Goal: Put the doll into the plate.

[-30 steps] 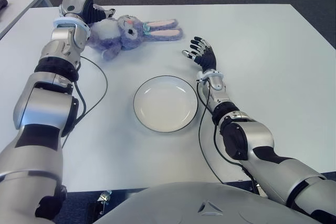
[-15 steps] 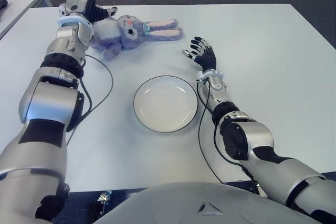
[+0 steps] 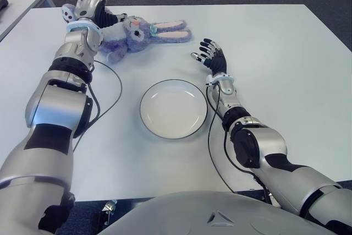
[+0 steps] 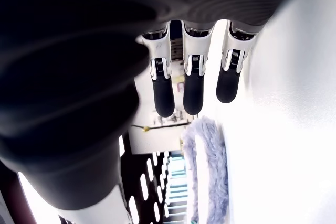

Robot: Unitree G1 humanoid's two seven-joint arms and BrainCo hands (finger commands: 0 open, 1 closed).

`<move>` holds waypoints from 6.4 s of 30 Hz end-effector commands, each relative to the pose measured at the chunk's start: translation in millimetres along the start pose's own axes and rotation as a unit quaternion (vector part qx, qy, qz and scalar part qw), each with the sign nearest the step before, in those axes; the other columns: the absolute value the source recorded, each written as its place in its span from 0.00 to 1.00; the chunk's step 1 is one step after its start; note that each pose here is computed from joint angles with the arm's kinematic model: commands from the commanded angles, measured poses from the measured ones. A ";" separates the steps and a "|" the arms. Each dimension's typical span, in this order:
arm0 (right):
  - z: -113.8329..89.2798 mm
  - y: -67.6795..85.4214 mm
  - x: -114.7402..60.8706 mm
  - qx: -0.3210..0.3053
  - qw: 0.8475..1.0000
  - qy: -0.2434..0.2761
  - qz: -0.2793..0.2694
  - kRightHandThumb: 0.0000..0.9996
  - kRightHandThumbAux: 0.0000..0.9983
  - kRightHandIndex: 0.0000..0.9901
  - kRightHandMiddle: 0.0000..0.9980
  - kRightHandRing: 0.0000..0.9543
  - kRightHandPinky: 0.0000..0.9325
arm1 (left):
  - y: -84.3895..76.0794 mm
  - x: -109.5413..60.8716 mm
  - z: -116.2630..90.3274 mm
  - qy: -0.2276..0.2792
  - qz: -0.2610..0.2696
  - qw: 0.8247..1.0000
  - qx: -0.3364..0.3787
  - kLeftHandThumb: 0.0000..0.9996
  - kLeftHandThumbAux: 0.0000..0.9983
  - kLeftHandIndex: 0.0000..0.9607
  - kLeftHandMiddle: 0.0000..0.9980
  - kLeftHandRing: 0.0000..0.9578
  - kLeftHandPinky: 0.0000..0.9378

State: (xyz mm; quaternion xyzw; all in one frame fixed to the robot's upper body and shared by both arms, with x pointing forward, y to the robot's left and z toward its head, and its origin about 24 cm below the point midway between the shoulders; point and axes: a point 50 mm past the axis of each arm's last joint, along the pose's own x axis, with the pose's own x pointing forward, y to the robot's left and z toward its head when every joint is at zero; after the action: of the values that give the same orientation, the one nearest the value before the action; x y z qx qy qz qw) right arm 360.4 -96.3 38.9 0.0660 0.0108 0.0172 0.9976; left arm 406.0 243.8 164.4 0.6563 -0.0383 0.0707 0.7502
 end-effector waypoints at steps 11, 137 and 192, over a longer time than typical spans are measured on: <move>-102.7 18.5 -70.0 0.039 0.973 0.226 -0.007 0.09 0.92 0.18 0.21 0.19 0.20 | -22.5 -2.5 12.6 -0.015 -0.075 0.997 0.024 0.24 0.35 0.00 0.00 0.02 0.06; -103.6 15.6 -72.6 -0.003 0.976 0.215 -0.012 0.03 0.94 0.26 0.28 0.25 0.21 | -117.8 -57.3 4.0 0.044 -0.155 0.987 -0.024 0.84 0.66 0.42 0.51 0.66 0.58; -103.3 17.5 -72.7 -0.019 0.977 0.212 -0.002 0.09 0.93 0.28 0.29 0.26 0.23 | -88.9 -40.5 -18.1 0.069 -0.194 0.971 0.118 0.28 0.17 0.00 0.00 0.00 0.00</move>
State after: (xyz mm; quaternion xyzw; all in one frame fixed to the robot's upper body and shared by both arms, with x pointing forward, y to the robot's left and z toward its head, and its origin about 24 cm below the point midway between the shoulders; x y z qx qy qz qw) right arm 359.6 -88.4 40.6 0.0134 0.0026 0.0269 0.9995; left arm 392.6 238.2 99.4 0.7462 0.0594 0.0037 0.6630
